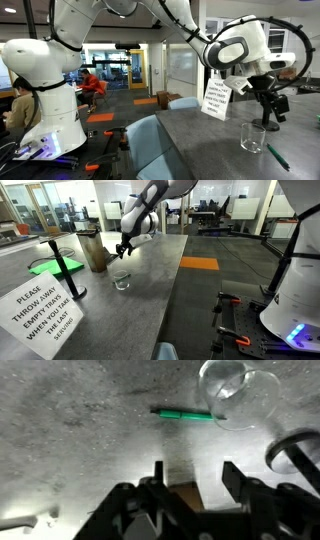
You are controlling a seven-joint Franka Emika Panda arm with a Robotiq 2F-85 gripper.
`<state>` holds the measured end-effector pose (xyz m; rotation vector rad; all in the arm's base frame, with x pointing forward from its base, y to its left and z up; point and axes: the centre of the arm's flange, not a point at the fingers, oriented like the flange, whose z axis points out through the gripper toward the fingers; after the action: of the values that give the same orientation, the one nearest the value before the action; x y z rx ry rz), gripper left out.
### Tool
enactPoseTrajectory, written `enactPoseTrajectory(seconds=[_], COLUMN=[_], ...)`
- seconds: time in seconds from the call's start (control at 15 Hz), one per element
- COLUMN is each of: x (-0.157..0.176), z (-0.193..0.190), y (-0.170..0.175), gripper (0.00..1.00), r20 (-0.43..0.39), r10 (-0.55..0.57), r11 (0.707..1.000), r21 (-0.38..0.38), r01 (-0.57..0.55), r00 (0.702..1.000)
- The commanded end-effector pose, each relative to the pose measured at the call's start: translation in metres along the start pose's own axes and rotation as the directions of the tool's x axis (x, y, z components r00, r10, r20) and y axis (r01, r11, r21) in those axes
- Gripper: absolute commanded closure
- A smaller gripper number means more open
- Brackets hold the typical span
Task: Pick the marker and put it in the cup
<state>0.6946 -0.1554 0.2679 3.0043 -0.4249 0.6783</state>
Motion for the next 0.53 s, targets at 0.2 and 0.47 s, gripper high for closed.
enactPoseTrajectory(seconds=[0.2, 0.47], x=[0.011, 0.013], z=[0.013, 0.039], y=[0.028, 0.014], gripper=[0.0, 0.0], r20=[0.161, 0.153], r10=[0.297, 0.498], r11=[0.947, 0.854], r21=[-0.177, -0.257], r01=[-0.268, -0.453], r00=[0.941, 0.853])
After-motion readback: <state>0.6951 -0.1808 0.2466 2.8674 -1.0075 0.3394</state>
